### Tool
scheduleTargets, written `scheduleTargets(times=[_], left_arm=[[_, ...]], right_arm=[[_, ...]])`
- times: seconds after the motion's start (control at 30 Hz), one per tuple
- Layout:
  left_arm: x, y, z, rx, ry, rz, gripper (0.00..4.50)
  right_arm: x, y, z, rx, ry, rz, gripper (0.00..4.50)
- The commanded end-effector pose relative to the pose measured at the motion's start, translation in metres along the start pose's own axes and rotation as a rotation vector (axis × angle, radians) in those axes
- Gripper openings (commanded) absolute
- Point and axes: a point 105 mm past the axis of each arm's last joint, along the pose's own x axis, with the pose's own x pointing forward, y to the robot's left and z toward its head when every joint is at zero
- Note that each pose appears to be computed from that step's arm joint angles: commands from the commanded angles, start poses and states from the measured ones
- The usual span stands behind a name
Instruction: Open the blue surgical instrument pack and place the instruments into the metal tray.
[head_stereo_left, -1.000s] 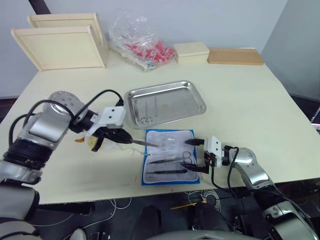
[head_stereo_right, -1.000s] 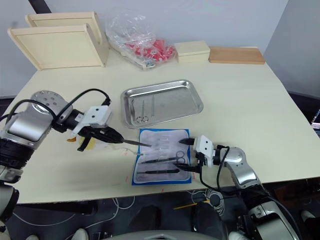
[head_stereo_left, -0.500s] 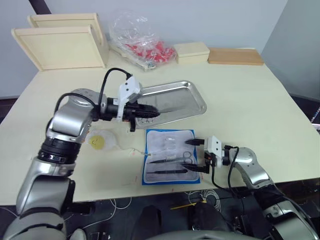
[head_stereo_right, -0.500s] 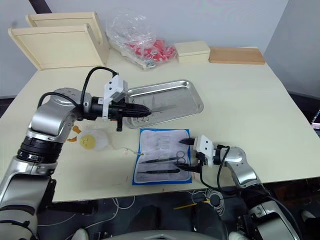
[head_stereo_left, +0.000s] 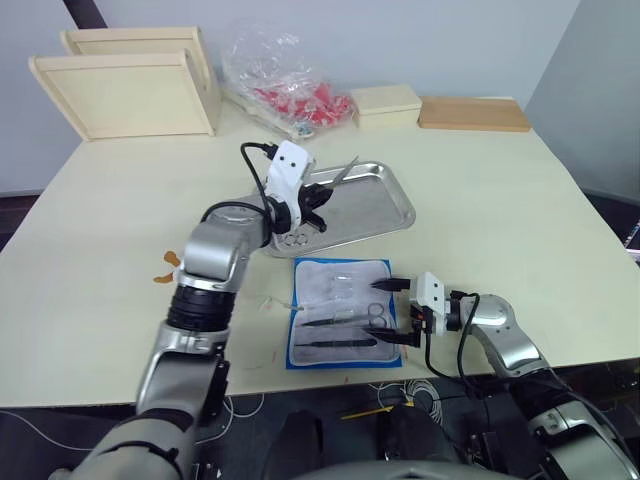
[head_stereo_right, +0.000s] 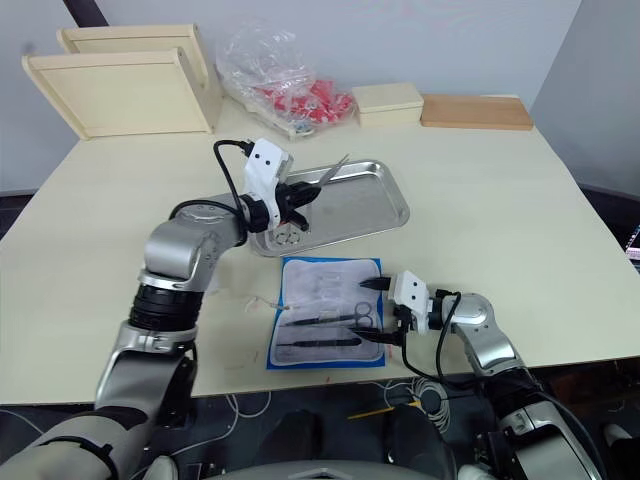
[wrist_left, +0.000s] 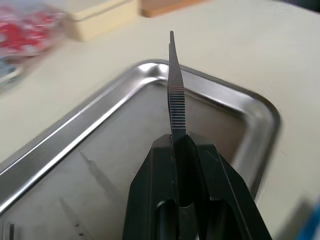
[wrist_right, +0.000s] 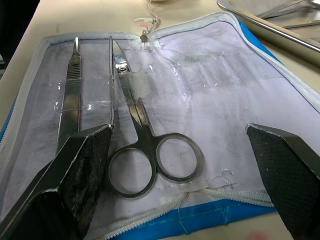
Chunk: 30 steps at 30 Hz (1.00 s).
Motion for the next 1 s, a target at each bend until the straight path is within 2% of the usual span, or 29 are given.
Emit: scheduleTargets(times=[0.03,0.1,0.27,0.6,1.0], left_arm=[[0.004,0.008,0.017,-0.010,-0.052,0.109,0.05],[0.011,0.005,0.014,-0.071,-0.042,0.135,0.05],[0.023,-0.005,-0.002,-0.093,0.002,0.208,0.05],[0.031,-0.011,-0.030,-0.165,0.103,0.354,0.05],[0.036,-0.014,-0.052,-0.242,0.178,0.372,0.05]], right_arm=[[-0.006,0.034,-0.064,0.197,0.203,0.053,4.50],[-0.005,0.034,-0.063,0.198,0.201,0.053,4.50],[-0.004,0.034,-0.063,0.197,0.199,0.056,4.50],[-0.003,0.036,-0.063,0.199,0.196,0.058,4.50],[-0.004,0.033,-0.062,0.189,0.200,0.055,4.50]])
